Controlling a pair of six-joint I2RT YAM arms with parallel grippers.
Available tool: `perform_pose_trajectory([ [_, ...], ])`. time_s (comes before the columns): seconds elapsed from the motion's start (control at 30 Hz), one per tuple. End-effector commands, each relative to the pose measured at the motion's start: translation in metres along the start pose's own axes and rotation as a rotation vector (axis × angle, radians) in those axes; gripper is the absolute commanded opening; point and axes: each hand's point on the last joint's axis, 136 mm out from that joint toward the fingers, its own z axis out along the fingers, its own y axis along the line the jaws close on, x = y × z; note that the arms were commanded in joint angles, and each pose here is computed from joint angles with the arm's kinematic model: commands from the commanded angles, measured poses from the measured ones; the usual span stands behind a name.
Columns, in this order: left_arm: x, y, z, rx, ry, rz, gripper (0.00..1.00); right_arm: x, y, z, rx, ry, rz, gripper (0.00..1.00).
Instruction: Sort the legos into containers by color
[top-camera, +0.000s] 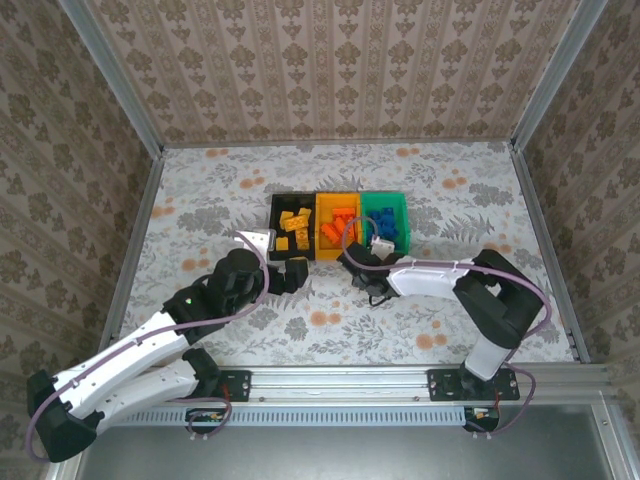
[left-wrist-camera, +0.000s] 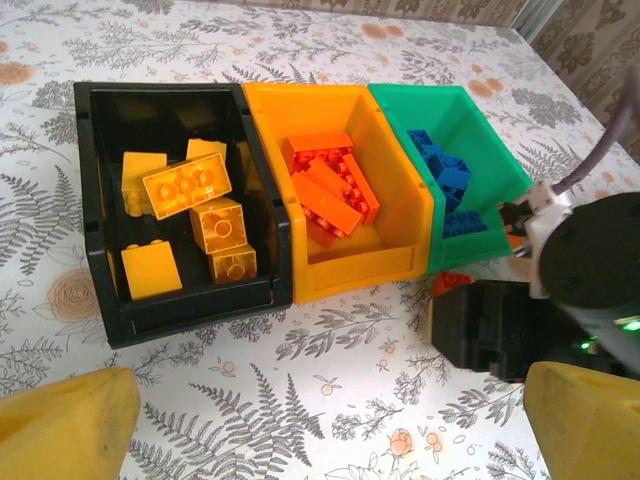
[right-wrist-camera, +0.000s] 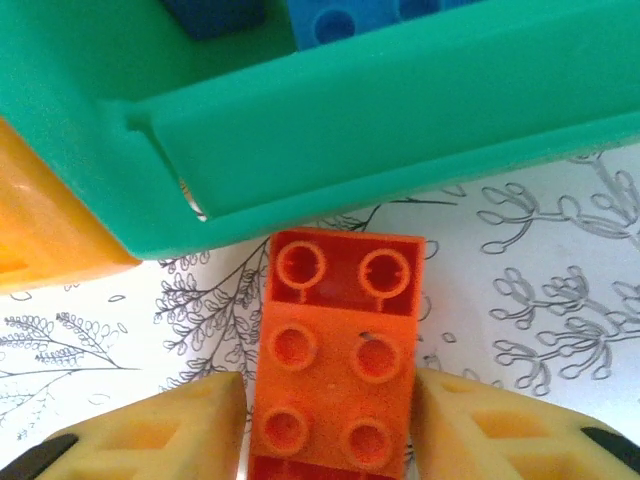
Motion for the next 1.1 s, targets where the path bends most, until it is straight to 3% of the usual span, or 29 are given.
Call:
perform_pose_trajectory([
  [0.0,0.014,0.009,0.004,-0.042,0.031,-0.012,1.0,0.011,-0.024,0.004,0.028,0.05,-0.012,0.41],
  [0.2,0.027,0.019,0.007,-0.078,0.058,-0.029,1.0,0.009,-0.034,-0.004,-0.016,0.059,-0.061,0.3],
  [0.37,0.041,0.033,0.007,-0.132,0.081,-0.044,1.0,-0.004,-0.03,-0.04,-0.127,0.033,-0.18,0.26],
  [0.63,0.062,0.049,0.004,-0.176,0.116,-0.078,1.0,-0.055,0.029,-0.108,-0.365,-0.037,-0.297,0.26],
  [0.87,0.064,0.059,-0.007,-0.206,0.098,-0.116,1.0,-0.106,0.082,-0.076,-0.324,-0.059,-0.301,0.27],
  [1.07,0.066,0.063,-0.013,-0.215,0.098,-0.133,1.0,-0.135,0.1,-0.035,-0.231,-0.045,-0.279,0.28],
])
